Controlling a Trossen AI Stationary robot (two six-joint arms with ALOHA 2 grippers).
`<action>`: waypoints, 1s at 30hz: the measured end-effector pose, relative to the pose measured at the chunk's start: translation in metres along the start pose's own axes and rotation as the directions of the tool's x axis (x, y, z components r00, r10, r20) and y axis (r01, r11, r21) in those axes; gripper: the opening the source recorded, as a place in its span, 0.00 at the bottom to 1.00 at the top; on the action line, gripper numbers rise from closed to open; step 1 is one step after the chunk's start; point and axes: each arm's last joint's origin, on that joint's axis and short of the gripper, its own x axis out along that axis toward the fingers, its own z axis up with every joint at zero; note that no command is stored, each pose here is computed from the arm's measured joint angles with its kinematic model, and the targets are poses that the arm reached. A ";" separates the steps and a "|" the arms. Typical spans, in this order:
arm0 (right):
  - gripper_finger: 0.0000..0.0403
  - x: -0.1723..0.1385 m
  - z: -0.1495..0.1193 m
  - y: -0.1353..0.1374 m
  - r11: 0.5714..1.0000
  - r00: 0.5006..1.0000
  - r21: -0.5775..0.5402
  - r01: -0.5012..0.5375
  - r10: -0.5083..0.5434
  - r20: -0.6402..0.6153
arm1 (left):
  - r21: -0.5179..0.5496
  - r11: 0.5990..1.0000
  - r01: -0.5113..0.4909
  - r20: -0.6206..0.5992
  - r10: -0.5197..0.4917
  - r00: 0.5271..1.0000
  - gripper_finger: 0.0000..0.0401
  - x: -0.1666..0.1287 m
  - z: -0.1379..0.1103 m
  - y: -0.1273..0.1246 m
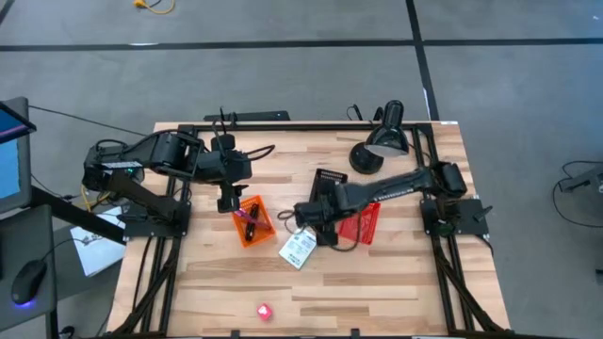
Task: Pick and place items into bin
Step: Put the red charger adapter into the black bin
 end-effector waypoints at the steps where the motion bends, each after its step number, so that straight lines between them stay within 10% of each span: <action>1: 0.46 -0.007 0.003 0.007 0.999 0.999 -0.004 -0.035 0.035 0.021 | 0.000 1.000 0.000 0.000 0.000 1.000 0.53 0.000 0.000 0.000; 9: 0.40 -0.037 0.003 0.072 0.927 0.929 -0.104 -0.361 0.368 0.046 | 0.000 1.000 0.000 0.000 0.000 1.000 0.53 0.000 0.000 0.000; 30: 0.30 -0.056 -0.023 0.142 0.881 0.906 -0.229 -0.414 0.423 -0.009 | 0.012 0.999 -0.049 0.079 0.048 0.996 0.53 0.000 0.008 0.001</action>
